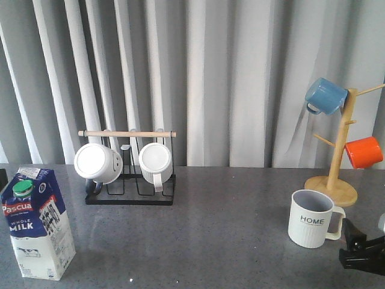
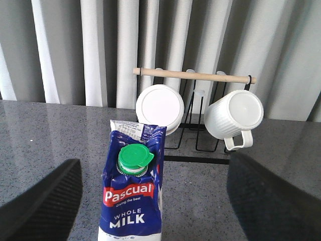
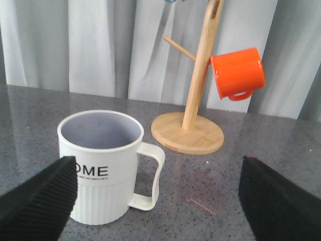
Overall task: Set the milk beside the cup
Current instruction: 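Move the right gripper to the white HOME mug and grasp it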
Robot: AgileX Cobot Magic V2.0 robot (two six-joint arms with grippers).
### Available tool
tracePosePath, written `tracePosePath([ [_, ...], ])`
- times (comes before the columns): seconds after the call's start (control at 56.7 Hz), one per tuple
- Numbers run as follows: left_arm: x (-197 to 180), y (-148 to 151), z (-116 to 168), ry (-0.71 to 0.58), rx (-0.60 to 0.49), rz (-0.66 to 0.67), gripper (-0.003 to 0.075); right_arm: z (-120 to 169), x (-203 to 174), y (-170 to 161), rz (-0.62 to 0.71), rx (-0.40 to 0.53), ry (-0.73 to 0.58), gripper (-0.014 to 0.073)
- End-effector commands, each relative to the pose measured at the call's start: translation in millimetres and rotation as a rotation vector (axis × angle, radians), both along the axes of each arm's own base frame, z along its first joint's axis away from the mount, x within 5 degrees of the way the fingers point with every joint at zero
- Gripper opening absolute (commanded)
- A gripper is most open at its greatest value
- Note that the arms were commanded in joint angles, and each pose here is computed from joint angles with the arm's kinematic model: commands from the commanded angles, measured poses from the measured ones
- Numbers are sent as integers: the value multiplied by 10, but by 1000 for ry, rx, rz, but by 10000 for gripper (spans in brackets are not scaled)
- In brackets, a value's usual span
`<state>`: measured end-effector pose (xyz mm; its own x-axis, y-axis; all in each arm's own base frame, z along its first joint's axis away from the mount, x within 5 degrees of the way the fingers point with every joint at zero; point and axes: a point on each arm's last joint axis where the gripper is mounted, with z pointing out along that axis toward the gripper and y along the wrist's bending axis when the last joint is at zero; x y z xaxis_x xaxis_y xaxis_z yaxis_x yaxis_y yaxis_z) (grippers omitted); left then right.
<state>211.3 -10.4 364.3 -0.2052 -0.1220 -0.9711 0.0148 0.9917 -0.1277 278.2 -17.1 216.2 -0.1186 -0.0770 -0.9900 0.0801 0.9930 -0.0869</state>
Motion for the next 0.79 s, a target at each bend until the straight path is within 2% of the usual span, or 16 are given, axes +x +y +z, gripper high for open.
tracePosePath([
  [0.0, -16, -20, 183, -108, -11, -13, 557, 64, 171, -70, -53, 15, -131, 619],
  [0.123, -16, -20, 183, -108, -11, -13, 557, -87, 382, -93, -67, 24, -94, 616],
  [0.318, -16, -20, 183, -108, -11, -13, 557, -141, 589, -111, -74, 27, -97, 608],
  [0.776, -16, -20, 183, -108, -11, -13, 557, -287, 669, -282, -134, 24, -80, 592],
])
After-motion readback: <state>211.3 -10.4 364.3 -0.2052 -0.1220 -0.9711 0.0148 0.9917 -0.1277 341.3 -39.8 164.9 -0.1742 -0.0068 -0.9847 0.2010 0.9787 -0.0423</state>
